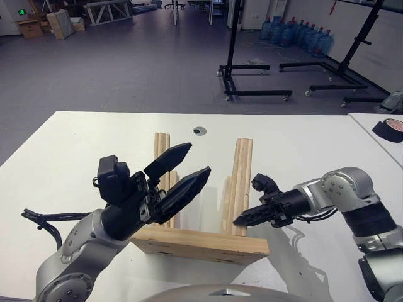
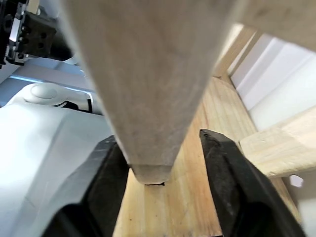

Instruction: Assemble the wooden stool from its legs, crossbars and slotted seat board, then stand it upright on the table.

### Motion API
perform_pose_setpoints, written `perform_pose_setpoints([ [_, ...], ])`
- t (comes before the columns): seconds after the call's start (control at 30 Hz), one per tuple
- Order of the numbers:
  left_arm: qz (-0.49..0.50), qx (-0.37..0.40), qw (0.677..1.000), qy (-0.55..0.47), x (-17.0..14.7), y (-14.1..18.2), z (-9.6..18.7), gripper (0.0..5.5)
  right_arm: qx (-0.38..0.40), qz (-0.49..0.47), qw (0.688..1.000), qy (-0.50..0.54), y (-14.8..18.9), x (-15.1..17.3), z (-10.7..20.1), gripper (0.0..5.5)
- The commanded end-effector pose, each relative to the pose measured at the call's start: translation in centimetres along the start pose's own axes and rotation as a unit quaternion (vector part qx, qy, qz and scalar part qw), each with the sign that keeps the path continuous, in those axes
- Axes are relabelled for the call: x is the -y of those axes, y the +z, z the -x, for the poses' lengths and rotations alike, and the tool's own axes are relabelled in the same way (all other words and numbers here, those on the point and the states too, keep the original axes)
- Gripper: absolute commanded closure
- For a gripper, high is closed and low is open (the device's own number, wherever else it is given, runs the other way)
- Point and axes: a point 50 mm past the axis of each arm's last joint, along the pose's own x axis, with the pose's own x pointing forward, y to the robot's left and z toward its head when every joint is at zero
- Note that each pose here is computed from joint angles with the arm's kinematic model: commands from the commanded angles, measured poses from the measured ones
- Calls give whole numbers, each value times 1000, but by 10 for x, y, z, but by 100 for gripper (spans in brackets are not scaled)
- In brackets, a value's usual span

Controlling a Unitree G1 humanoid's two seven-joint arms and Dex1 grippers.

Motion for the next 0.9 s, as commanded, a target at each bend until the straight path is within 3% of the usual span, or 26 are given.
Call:
perform_pose_setpoints([
  [0.03, -5, -10, 1000, 4, -3, 0, 1, 190, 22, -32, 995, -96, -8, 13, 16, 273],
  [0.17, -23, -20, 1000, 6, -10, 4, 5, 190, 53, 41, 996, -51, 0, -14, 25, 273],
  [0.3, -61, -40, 997, 5, -21, 18, 15, 190, 84, 63, 993, -57, -3, -22, 40, 273],
  [0.4, -109, -111, 987, 28, -33, 25, 34, 190, 129, 116, 981, -90, -5, -25, 57, 273],
  [0.5, -137, -297, 944, 39, -46, 24, 73, 190, 146, 227, 940, -209, -29, -17, 85, 273],
  [0.6, -114, -409, 905, 32, -45, 37, 117, 190, 114, 302, 898, -300, -58, -5, 99, 273],
  [0.73, -88, -518, 850, 11, -46, 39, 154, 190, 53, 368, 869, -327, -94, 11, 71, 273],
  [0.9, -100, -585, 804, -32, -51, 12, 164, 190, 45, 441, 836, -324, -97, 20, 46, 273],
])
